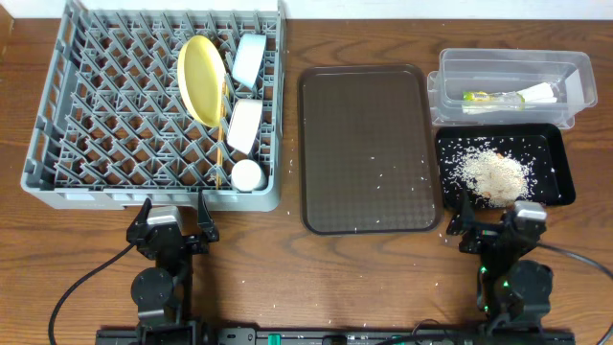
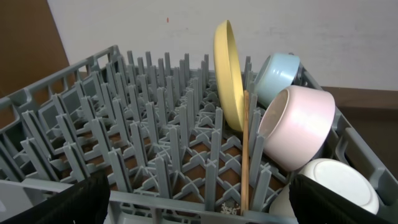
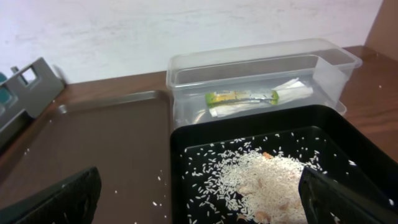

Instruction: Sort waste into correct bins and load items into the dishwasher

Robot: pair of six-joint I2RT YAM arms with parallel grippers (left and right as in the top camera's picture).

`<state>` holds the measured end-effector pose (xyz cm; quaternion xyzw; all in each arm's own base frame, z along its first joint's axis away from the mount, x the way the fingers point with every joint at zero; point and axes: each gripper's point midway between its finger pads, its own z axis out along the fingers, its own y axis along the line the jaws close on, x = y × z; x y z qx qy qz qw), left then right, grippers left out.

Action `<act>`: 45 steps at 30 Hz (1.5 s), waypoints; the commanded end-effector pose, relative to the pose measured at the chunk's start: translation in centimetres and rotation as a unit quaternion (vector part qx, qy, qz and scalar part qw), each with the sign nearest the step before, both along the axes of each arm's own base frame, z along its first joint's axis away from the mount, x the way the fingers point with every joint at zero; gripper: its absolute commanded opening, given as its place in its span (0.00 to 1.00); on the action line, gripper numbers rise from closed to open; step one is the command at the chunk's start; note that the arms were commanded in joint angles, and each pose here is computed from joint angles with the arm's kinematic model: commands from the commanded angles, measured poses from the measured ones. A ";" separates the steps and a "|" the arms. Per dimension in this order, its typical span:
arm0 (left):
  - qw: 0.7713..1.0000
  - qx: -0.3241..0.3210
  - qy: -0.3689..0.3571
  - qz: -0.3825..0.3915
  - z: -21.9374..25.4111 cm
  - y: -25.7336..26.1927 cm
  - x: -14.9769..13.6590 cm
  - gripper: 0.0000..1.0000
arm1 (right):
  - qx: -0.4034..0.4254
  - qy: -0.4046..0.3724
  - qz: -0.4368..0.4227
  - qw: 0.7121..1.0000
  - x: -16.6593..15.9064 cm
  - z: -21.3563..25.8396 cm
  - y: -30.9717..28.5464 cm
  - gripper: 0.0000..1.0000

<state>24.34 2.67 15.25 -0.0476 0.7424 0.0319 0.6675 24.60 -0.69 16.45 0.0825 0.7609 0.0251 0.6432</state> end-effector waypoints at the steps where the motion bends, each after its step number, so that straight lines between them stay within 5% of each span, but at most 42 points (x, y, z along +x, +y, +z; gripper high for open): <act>1: 1.000 0.001 0.025 0.010 -1.6 0.4 -0.1 0.93 | -0.040 -0.010 0.033 0.999 -0.2 -1.1 1.1 0.99; 45: 1.000 0.001 0.024 0.010 -1.6 0.4 -0.1 0.93 | -0.053 -0.051 0.055 0.996 0.0 -0.6 1.9 0.99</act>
